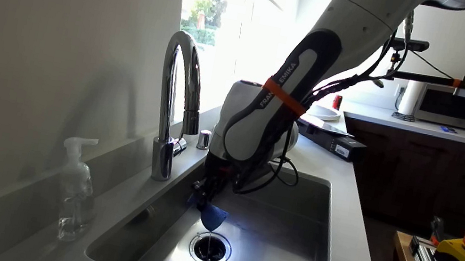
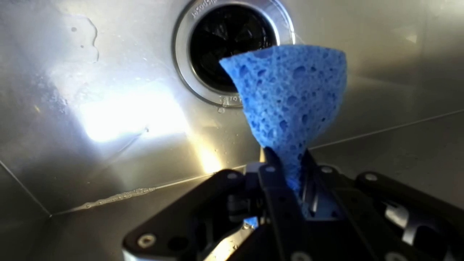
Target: Close the tap faucet
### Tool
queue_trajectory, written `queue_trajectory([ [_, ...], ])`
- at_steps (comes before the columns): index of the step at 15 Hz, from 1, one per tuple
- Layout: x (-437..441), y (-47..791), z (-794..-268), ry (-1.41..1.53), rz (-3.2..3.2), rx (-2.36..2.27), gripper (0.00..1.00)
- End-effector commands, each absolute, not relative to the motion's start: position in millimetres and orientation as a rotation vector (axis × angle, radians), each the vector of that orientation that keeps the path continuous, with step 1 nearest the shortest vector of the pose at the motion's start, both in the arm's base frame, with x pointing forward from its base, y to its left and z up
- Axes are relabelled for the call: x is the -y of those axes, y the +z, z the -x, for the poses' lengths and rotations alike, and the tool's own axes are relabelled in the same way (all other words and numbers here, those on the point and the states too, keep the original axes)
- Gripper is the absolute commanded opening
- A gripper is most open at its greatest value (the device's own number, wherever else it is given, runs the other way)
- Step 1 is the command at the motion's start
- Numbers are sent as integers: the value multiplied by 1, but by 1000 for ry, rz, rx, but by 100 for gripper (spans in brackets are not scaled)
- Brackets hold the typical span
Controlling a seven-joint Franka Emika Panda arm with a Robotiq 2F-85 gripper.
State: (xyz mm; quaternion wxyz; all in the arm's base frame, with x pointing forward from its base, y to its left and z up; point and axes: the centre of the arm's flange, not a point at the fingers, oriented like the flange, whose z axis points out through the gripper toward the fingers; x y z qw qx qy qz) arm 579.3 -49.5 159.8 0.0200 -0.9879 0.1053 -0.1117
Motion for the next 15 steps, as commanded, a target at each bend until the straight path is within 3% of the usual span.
queue_trajectory([
  [1,50,164,-571,-360,3063,-311,4],
  [6,51,163,-572,-357,3066,-315,4],
  [7,51,163,-572,-357,3066,-317,10],
  [8,51,163,-572,-354,3065,-319,40],
  [10,51,163,-572,-350,3065,-321,42],
  [15,52,162,-573,-341,3070,-323,80],
])
